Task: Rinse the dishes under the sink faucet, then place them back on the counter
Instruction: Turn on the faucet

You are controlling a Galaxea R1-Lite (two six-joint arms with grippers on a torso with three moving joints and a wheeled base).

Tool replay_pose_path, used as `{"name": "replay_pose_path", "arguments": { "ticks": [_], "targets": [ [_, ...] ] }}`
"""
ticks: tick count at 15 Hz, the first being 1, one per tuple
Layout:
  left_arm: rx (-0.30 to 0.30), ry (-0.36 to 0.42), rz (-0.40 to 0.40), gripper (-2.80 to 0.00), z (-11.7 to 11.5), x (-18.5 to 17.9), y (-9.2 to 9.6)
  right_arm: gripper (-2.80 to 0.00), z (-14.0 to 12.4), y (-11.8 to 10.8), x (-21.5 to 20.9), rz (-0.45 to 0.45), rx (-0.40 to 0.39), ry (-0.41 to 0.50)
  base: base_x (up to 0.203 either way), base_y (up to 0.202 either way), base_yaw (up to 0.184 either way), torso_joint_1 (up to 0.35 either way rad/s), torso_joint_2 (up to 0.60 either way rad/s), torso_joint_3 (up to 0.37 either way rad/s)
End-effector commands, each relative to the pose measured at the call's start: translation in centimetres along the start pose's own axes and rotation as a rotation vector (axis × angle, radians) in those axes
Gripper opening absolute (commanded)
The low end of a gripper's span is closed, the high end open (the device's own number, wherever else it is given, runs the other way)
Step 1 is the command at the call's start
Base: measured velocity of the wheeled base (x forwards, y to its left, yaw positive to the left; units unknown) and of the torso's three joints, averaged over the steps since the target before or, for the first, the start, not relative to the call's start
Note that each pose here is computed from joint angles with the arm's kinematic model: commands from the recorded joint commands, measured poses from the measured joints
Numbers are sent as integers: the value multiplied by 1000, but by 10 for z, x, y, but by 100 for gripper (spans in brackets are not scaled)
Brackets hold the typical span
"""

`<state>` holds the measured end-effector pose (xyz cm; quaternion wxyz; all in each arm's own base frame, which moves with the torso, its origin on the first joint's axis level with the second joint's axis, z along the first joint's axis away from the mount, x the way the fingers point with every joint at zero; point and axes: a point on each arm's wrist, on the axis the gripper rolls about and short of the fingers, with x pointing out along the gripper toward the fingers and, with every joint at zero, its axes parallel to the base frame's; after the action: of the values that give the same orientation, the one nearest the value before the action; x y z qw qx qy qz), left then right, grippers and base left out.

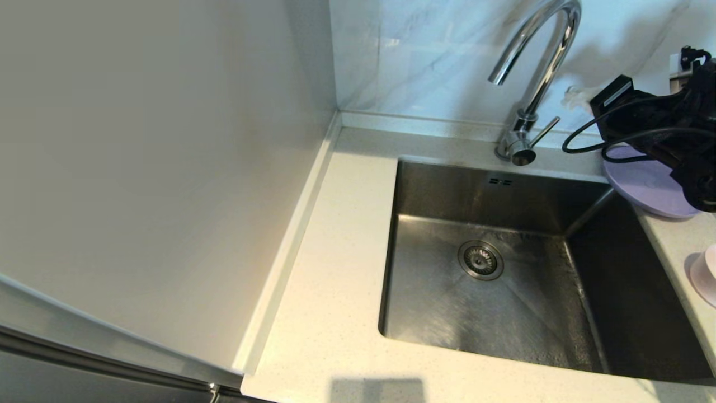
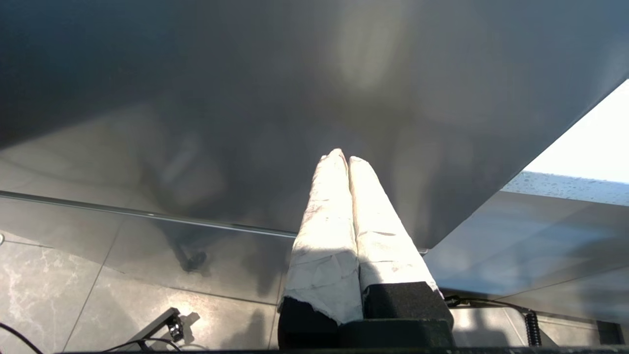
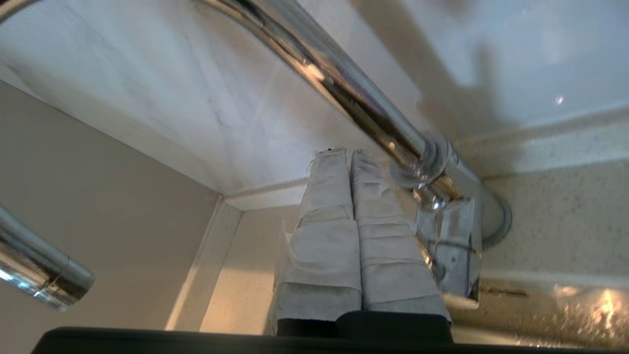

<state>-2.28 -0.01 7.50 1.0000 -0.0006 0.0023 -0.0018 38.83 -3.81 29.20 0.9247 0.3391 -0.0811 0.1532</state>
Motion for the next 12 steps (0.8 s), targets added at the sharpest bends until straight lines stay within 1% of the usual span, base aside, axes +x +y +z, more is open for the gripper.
{"name": "replay_pose_path", "arguments": {
  "ticks": [1, 3, 5, 10, 12],
  "targets": [
    [0, 0, 1, -280, 0, 0, 0, -280, 0, -3, 6, -12, -33, -25, 0, 0, 0, 0, 0, 0],
    [0, 0, 1, -280, 0, 0, 0, -280, -6, -9, 9, -36, -98, -24, 0, 0, 0, 0, 0, 0],
    [0, 0, 1, -280, 0, 0, 0, -280, -8, -11, 10, -40, -99, -18, 0, 0, 0, 0, 0, 0],
    [0, 0, 1, -280, 0, 0, 0, -280, -12, -6, 13, -20, -95, -5, 0, 0, 0, 0, 0, 0],
    [0, 0, 1, -280, 0, 0, 0, -280, -14, -7, 13, -20, -93, 5, 0, 0, 0, 0, 0, 0]
  ]
}}
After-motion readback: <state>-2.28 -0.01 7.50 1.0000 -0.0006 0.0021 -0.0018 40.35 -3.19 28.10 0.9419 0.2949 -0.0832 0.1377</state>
